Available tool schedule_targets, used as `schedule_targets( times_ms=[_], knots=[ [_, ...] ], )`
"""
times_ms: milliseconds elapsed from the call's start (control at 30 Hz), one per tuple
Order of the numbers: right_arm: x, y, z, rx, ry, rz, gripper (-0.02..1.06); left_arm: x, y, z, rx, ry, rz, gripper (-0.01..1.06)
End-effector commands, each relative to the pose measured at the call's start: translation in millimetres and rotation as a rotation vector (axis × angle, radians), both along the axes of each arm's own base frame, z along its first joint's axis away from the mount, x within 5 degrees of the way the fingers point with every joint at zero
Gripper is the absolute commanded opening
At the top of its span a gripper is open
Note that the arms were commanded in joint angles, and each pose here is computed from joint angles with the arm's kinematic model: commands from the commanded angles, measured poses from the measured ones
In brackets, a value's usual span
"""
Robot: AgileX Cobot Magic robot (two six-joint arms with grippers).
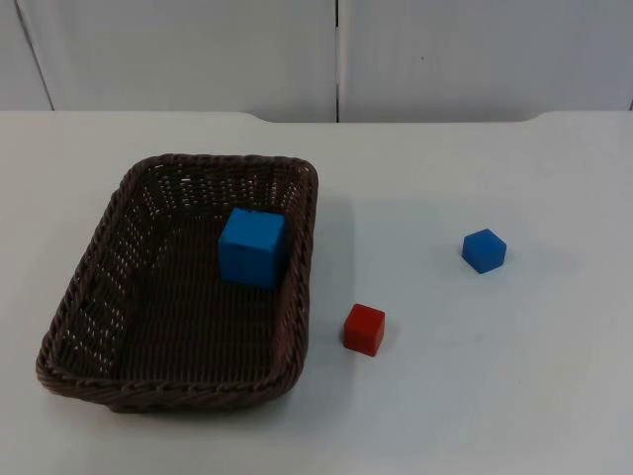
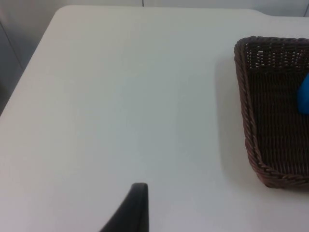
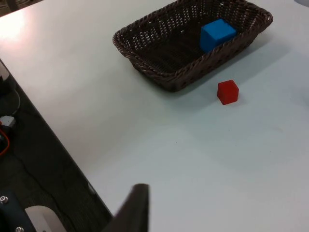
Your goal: Pick up the basket with the left hand and place the largest block into the basket with the right hand.
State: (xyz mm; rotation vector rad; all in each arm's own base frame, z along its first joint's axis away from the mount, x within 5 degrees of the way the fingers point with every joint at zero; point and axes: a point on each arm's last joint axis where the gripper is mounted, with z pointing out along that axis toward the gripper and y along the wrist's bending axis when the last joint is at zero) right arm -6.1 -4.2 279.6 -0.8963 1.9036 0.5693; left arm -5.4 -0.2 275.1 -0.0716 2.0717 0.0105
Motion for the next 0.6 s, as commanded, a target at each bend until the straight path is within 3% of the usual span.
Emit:
schedule_targets(
  times_ms=[0,267,567],
  knots=[
    [-0.2,-0.1,-0.1,0.004,-0.002,0.003,1.05,0.7,-1.5,-0.6,-0.017,-0.010,-0.005,1.05],
    [-0.2,-0.1,-0.1,0.004,-0.002,0.003,1.05,0.7,-3.6,-0.5,-0.005,-0.010,-0.037,1.05],
    [2.2,-2.0,-0.1,-0.044,-0.060,0.004,1.05,0.7,-3.9,-0.5,0.000,-0.010,-0.045,1.05]
  ],
)
